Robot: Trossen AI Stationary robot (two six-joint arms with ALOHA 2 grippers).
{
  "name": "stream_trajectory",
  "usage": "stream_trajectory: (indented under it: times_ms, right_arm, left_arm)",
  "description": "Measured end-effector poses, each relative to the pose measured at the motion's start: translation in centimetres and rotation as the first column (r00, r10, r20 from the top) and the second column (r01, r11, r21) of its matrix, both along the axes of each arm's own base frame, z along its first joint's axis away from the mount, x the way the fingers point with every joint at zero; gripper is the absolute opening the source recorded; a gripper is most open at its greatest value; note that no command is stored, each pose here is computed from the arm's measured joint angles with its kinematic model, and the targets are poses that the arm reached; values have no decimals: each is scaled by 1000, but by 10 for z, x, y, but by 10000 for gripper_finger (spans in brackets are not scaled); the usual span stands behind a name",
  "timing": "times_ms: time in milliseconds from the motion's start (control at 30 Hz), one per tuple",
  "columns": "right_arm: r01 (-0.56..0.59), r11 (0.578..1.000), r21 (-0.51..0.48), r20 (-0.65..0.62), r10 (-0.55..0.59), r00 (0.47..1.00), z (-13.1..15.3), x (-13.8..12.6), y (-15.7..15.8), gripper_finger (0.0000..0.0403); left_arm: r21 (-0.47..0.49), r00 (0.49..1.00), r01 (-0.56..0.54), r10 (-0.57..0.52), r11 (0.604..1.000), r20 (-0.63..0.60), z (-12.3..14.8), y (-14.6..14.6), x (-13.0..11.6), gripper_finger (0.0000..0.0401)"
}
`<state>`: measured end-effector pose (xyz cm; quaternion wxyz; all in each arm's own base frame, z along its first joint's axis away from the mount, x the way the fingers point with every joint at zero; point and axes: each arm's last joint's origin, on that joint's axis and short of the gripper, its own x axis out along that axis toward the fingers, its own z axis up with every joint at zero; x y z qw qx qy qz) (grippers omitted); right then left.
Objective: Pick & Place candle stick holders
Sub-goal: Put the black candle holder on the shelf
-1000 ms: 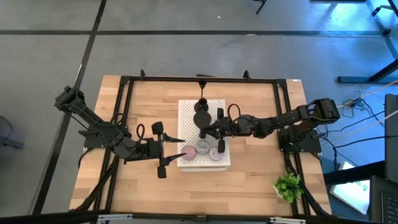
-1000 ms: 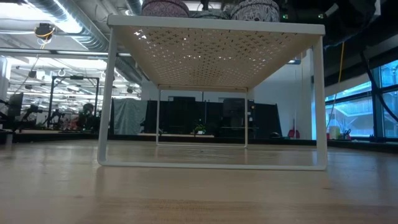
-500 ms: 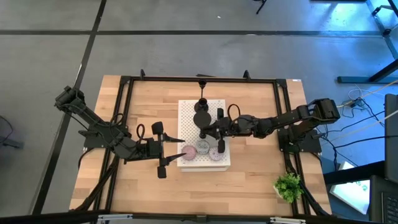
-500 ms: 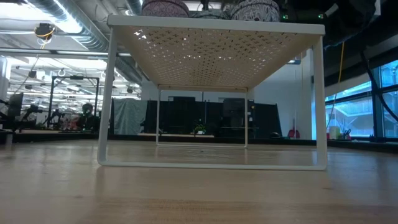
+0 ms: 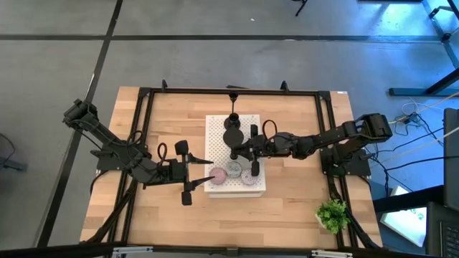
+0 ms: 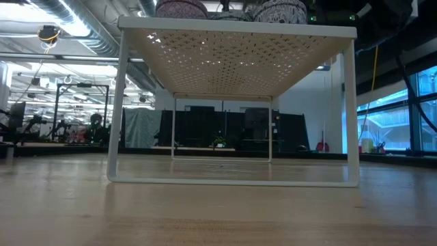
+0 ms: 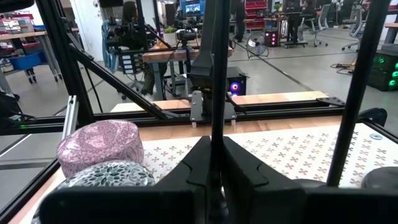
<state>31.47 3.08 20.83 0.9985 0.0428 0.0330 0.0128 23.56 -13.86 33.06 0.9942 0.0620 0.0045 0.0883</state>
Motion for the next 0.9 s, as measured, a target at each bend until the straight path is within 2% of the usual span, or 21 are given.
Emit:
stream_trajectory:
  times_ms: [900]
  right_arm:
    - [-11,1000,-14,-22,10,1000,-2,0,0,30]
  left_arm:
    - [0,1000,0,0,1000,0,0,0,0,200]
